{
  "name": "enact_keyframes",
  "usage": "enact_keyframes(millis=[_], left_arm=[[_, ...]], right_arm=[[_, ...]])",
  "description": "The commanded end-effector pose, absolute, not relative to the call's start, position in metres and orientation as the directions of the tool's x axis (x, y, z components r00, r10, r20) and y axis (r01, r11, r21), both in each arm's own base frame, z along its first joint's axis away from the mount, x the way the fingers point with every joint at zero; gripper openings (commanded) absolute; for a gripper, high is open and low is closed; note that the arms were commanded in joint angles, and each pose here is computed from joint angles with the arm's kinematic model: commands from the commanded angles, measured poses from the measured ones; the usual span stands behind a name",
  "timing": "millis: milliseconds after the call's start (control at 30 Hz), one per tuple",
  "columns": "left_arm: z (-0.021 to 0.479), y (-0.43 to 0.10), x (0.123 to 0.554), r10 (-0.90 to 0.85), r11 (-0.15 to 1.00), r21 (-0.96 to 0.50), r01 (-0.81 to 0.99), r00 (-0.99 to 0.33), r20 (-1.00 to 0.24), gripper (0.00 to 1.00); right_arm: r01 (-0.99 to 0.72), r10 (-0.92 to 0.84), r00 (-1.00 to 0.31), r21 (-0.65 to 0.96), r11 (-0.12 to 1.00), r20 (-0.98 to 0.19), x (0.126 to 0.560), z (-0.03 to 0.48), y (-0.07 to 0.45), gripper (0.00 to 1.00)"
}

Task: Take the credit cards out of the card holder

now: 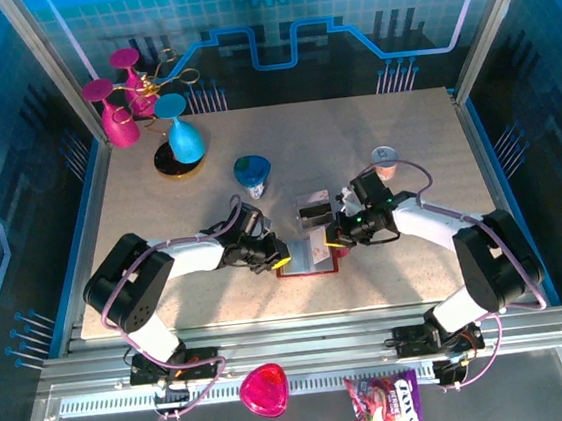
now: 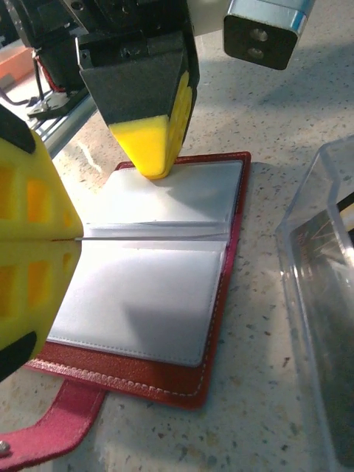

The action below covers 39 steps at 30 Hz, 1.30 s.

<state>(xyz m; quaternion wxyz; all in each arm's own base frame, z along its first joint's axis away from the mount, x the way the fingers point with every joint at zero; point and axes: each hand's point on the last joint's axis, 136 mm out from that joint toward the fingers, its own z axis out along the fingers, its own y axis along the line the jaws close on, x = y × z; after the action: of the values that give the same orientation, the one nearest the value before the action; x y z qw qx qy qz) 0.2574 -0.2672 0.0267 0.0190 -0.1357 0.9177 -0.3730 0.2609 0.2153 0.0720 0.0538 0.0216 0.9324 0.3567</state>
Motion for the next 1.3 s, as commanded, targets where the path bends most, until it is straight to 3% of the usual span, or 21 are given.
enact_keyframes(millis=[0,400,633,933,1267], left_arm=[[0.024,-0.259,0.254,-0.281,0.695,-0.671,-0.257,-0.957,0.075,0.14],[0.032,-0.263,0.257,-0.292,0.663,-0.702,-0.260,-0.953,0.077,0.16],[0.044,-0.264,0.261,-0.294,0.660,-0.711,-0.242,-0.954,0.053,0.19],[0.050,-0.256,0.264,-0.315,0.655,-0.715,-0.244,-0.949,0.035,0.19],[0.056,-0.244,0.264,-0.344,0.653,-0.714,-0.253,-0.939,0.019,0.20]], right_arm=[[-0.052,0.043,-0.990,0.628,0.777,-0.135,0.267,0.086,0.206,0.00],[-0.355,-0.236,-0.928,0.491,0.795,-0.290,0.293,0.125,0.204,0.00],[-0.554,-0.456,-0.823,0.294,0.779,-0.339,0.316,0.136,0.190,0.00],[-0.828,-0.772,-0.558,0.138,0.544,-0.305,0.330,0.145,0.189,0.00],[-0.970,-0.941,-0.242,0.040,0.239,-0.239,0.345,0.143,0.208,0.00]])
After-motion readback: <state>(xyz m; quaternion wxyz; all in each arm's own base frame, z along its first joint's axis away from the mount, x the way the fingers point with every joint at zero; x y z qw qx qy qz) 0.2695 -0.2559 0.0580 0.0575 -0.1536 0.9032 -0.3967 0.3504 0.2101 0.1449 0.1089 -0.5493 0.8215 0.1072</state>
